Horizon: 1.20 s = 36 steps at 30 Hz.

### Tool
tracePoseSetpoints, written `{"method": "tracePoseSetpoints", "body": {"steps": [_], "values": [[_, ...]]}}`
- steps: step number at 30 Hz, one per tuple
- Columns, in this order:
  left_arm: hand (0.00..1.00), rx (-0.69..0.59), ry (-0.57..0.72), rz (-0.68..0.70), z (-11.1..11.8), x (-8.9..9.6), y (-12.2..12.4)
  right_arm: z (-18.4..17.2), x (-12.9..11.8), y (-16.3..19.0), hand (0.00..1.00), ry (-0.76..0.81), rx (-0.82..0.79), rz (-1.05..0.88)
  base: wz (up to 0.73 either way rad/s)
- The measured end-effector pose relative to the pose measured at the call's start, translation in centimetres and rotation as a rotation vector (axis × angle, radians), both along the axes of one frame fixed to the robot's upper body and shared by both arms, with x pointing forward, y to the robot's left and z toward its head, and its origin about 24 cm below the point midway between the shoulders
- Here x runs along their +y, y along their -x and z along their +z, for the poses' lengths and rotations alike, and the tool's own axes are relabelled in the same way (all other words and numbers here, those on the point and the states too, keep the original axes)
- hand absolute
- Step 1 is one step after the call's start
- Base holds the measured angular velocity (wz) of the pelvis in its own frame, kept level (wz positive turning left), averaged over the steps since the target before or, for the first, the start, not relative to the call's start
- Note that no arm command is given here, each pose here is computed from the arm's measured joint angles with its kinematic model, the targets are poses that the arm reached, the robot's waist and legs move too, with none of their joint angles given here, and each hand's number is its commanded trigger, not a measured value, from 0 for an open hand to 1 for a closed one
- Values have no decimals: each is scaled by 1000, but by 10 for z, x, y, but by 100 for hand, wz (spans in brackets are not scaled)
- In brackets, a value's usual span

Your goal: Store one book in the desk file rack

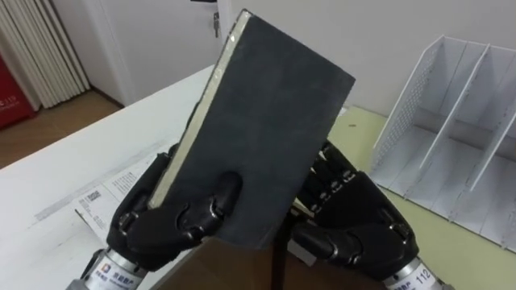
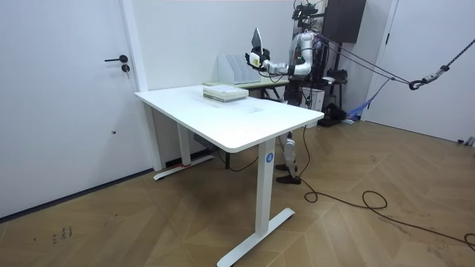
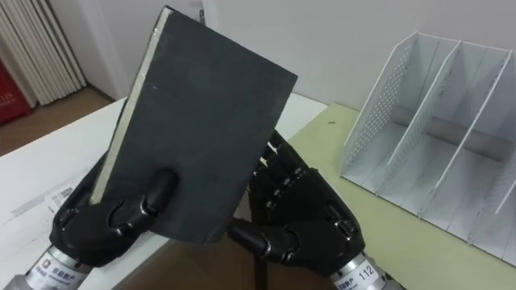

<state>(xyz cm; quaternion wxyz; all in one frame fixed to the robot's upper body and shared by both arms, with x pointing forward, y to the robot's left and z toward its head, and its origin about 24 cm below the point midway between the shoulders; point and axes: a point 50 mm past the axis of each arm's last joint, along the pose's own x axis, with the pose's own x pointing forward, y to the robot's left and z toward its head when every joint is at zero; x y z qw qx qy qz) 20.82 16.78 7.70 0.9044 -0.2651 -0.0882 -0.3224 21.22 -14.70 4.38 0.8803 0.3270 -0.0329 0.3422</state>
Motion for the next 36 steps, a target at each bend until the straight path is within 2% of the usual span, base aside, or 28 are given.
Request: {"method": "tracePoseSetpoints", "body": {"steps": [5, 13, 23, 36], "values": [[100, -37, -32, -48, 8, 0, -6, 5, 5, -1, 0, -37, -14, 33, -10], [100, -36, -44, -104, 6, -3, -5, 11, 19, 4, 0, -127, -35, 151, -1], [100, 37, -56, -135, -12, 5, -8, 7, 14, 7, 0, -62, 7, 209, 0], [100, 39, -89, -180, -12, 10, -8, 8, 7, 8, 0, -34, -5, 231, 0]]}}
